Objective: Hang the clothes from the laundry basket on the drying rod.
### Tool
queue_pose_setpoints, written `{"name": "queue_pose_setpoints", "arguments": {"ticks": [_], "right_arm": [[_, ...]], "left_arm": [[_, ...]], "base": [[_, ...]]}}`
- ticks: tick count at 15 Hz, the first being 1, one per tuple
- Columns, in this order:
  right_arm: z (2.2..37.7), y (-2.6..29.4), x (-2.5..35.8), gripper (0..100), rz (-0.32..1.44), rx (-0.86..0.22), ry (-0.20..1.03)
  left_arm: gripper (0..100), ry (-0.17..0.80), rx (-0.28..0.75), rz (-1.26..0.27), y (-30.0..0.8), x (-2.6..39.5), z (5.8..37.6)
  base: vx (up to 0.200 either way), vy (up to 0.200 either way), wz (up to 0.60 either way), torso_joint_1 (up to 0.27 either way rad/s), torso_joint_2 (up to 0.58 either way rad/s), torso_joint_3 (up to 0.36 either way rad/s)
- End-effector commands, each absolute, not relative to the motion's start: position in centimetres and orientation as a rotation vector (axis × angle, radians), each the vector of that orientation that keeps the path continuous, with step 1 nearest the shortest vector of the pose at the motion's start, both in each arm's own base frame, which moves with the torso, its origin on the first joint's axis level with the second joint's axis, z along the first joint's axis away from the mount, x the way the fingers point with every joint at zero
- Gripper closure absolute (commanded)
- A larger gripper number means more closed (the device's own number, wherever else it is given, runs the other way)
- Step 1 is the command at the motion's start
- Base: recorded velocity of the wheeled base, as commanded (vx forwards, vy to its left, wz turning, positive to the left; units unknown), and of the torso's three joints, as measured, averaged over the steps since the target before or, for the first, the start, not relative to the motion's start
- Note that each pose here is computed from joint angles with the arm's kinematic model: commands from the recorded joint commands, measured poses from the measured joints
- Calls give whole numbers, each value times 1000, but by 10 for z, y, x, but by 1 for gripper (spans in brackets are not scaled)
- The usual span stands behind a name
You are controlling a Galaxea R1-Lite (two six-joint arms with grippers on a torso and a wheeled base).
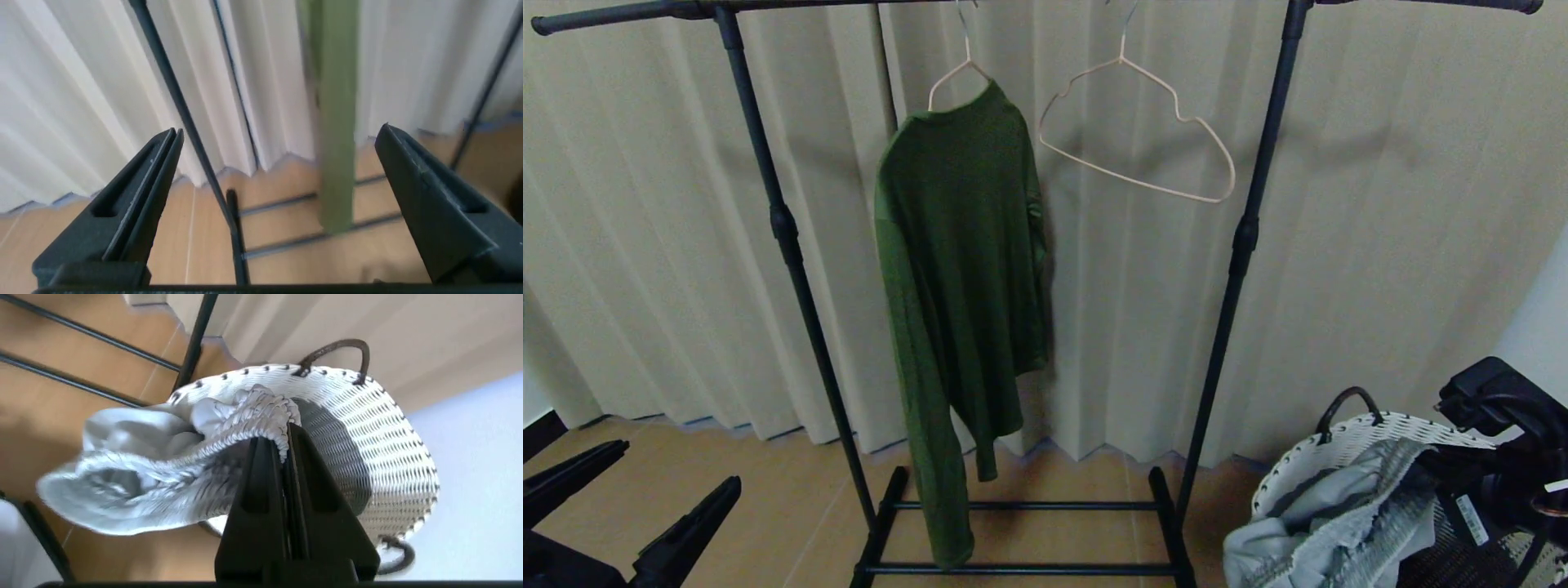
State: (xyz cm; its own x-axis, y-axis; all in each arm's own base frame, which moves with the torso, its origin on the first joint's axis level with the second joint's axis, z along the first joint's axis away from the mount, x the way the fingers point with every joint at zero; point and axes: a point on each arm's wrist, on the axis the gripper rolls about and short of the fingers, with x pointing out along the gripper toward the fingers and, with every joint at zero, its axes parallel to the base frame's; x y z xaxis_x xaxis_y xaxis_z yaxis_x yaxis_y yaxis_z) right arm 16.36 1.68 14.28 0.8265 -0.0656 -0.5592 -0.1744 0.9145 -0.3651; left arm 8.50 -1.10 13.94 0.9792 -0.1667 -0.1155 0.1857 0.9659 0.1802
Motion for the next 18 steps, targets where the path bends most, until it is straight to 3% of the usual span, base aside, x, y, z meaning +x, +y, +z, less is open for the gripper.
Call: {"name": "queue_pose_setpoints", "arguments": {"ticks": [1,8,12,13,18], "right_arm": [[145,17,163,100,76,-412,582],[178,26,178,100,189,-379,435],[215,51,185,100,313,-377,280],[233,75,186,100,406,-353,207],[272,102,189,100,500,-325,70]], "left_arm": [[0,87,195,-204,-12,83,139],[0,26,196,-328,-24,83,152],[0,37,205,-471,-51,118,175],[0,69,219,-625,-83,132,177],[0,139,256,-856,-160,160,173]], "base": [[0,0,0,0,0,0],[0,0,0,0,0,0],[0,0,0,0,0,0],[0,0,0,0,0,0],[0,0,0,0,0,0]]}}
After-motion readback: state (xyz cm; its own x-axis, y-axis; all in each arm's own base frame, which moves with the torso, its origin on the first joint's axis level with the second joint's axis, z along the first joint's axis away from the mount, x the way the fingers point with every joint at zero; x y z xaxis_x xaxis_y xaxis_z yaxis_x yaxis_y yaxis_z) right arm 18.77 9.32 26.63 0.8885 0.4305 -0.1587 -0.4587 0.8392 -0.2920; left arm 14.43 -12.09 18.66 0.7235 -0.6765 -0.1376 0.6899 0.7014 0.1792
